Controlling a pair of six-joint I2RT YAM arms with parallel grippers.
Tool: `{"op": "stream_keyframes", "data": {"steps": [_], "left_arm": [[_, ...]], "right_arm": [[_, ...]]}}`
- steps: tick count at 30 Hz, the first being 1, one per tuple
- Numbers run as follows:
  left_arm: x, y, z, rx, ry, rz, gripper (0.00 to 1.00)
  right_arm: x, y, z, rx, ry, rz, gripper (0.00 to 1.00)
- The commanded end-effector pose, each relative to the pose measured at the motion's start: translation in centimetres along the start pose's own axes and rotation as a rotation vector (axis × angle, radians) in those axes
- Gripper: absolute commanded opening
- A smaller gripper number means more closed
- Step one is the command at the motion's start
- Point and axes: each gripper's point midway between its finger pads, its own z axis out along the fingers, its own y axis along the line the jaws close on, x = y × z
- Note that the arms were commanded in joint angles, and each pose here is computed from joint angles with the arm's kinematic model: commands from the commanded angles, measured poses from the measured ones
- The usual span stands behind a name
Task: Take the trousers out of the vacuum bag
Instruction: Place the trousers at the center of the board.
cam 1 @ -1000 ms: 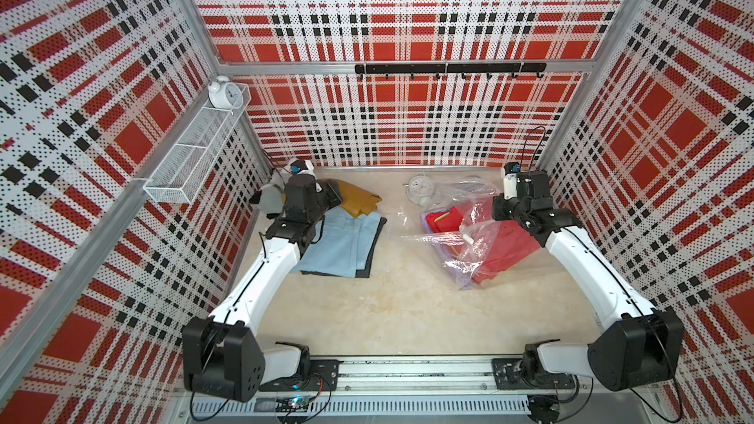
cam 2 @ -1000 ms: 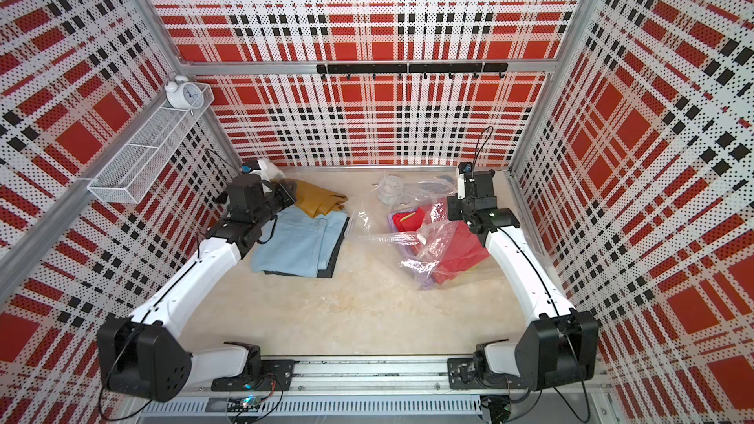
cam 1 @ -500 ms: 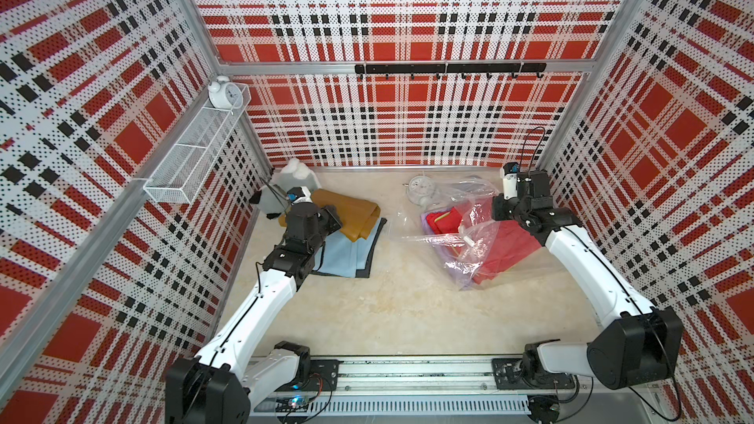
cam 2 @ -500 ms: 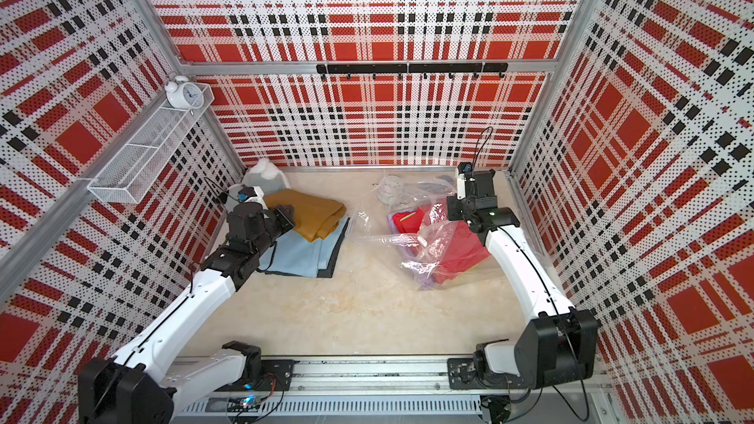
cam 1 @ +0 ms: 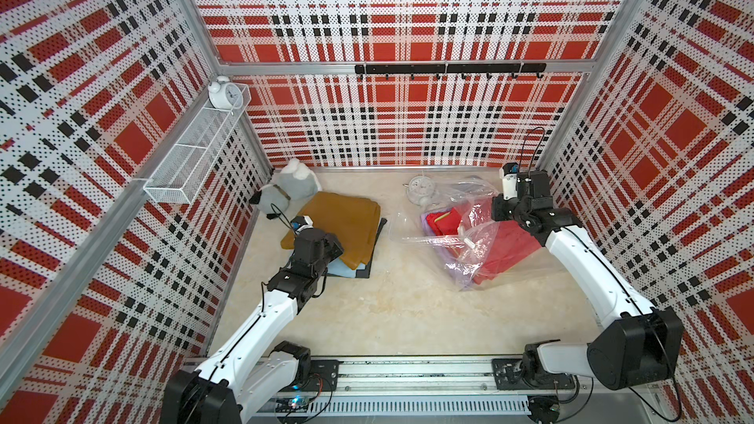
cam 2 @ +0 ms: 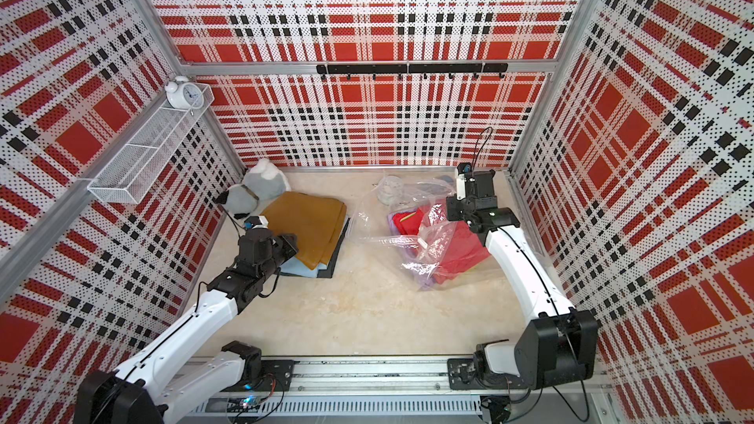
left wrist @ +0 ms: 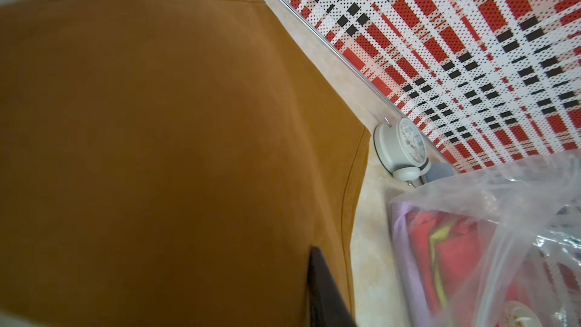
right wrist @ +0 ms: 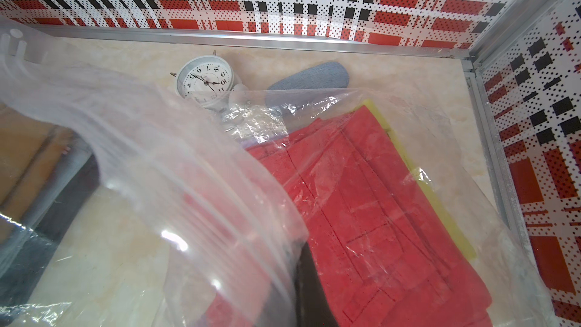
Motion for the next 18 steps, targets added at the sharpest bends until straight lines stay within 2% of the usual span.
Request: {"op": "stream_keyframes", "data": {"steps": [1, 3, 9, 12, 18], "left_arm": [[-1.1, 0.7, -0.8, -0.037, -0.022, 0.002, 0.42], [-2.6, 1.5, -1.5, -0.079, -0.044, 0.012, 0.49], [-7.7, 3.5, -4.7, -0.197, -0.183, 0.061, 0.50], [-8.9, 3.3, -5.4, -0.206, -0.216, 0.076, 0.49], [-9.2, 2.4, -5.3, -0.178, -0.201, 0.104, 0.48]], "right_arm": [[-1.4, -0.2, -0.4, -0.006, -0.040, 0.012, 0.00], [-1.5, -0.1, -0.5, -0.008, -0.040, 0.011, 0.00], [-1.3, -0.1, -0.5, -0.010, -0.044, 0.010, 0.00], [-1.4, 0.0, -0.4, -0.017, -0.044, 0.012, 0.00], [-1.8, 0.1, -0.6, -0.019, -0.050, 0.011, 0.00]]}}
